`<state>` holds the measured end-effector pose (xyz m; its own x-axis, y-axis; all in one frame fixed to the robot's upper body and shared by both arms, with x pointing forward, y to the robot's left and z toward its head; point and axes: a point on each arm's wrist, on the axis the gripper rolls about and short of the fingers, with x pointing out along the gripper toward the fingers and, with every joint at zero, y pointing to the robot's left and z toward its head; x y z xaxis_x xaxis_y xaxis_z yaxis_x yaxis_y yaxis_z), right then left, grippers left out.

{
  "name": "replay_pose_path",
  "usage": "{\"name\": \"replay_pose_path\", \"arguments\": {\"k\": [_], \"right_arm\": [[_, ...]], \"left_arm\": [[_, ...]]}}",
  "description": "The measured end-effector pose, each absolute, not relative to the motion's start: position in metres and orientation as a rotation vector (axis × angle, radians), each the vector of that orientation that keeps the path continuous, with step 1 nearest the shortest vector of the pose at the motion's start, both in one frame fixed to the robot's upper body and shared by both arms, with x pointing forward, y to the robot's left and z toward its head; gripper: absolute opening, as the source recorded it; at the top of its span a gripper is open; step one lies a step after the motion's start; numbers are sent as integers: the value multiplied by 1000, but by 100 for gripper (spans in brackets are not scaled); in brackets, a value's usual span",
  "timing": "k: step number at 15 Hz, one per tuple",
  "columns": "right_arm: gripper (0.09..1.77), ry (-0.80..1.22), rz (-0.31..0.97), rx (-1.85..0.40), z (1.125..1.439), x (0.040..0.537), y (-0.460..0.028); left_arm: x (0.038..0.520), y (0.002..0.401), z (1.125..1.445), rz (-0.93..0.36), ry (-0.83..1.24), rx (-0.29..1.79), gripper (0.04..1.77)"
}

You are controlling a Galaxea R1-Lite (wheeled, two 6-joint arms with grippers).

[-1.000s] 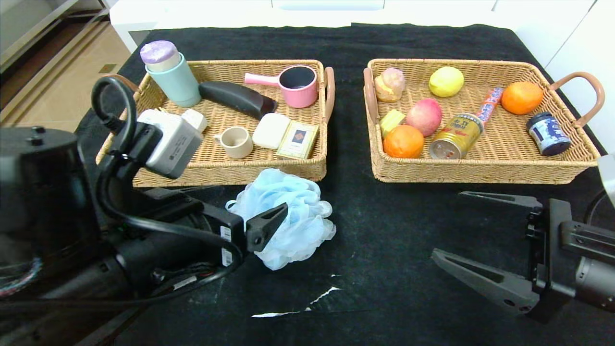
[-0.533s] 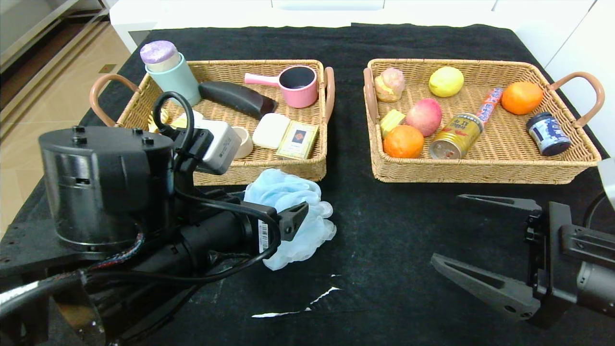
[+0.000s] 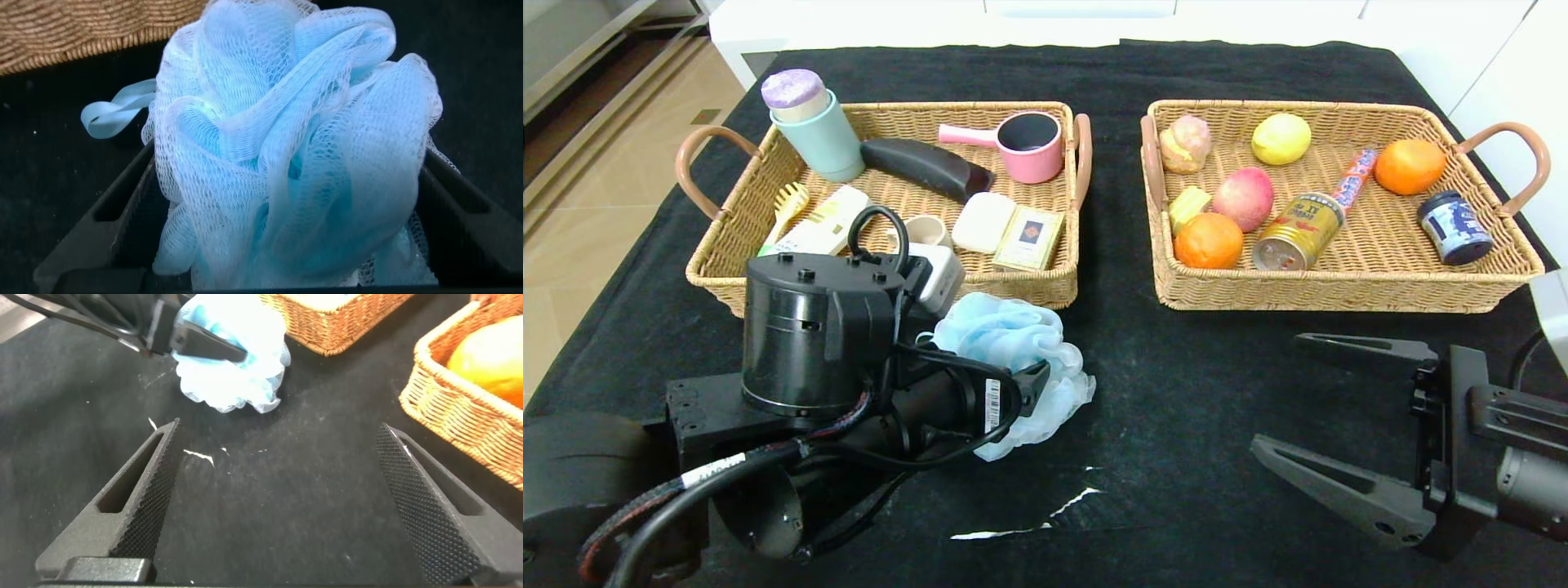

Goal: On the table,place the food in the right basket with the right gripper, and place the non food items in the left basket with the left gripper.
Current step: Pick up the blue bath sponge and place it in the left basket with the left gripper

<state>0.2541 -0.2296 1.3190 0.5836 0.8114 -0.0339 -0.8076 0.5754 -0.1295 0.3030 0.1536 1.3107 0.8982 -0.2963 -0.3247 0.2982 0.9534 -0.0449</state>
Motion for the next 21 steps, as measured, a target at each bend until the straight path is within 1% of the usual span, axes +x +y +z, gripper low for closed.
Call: {"name": "replay_pose_path", "arguments": {"k": [8,9,10,12,14,16,17,21], "right_arm": [[170,-21,963,-137,1317,254,-226],[170,-20,967,-137,1317,254,-226],[170,-18,969,-137,1317,254,-225],[170,-17,976,-136,1317,253,-224],[170,-14,980,-137,1316,253,-223],[171,-9,981,-137,1315,253,-223],[171,-6,981,-138,1314,253,-223],[171,-2,984,-138,1313,254,-222]], "left_arm": [[311,151,1298,-294,378,4,172],[312,151,1298,-293,379,5,163],[312,151,1297,-294,380,6,145],[311,151,1297,-295,381,6,117],[311,151,1297,-294,382,7,97],[311,151,1296,-293,382,8,84],[311,151,1296,-292,382,9,81],[311,151,1296,-290,383,9,81]]}}
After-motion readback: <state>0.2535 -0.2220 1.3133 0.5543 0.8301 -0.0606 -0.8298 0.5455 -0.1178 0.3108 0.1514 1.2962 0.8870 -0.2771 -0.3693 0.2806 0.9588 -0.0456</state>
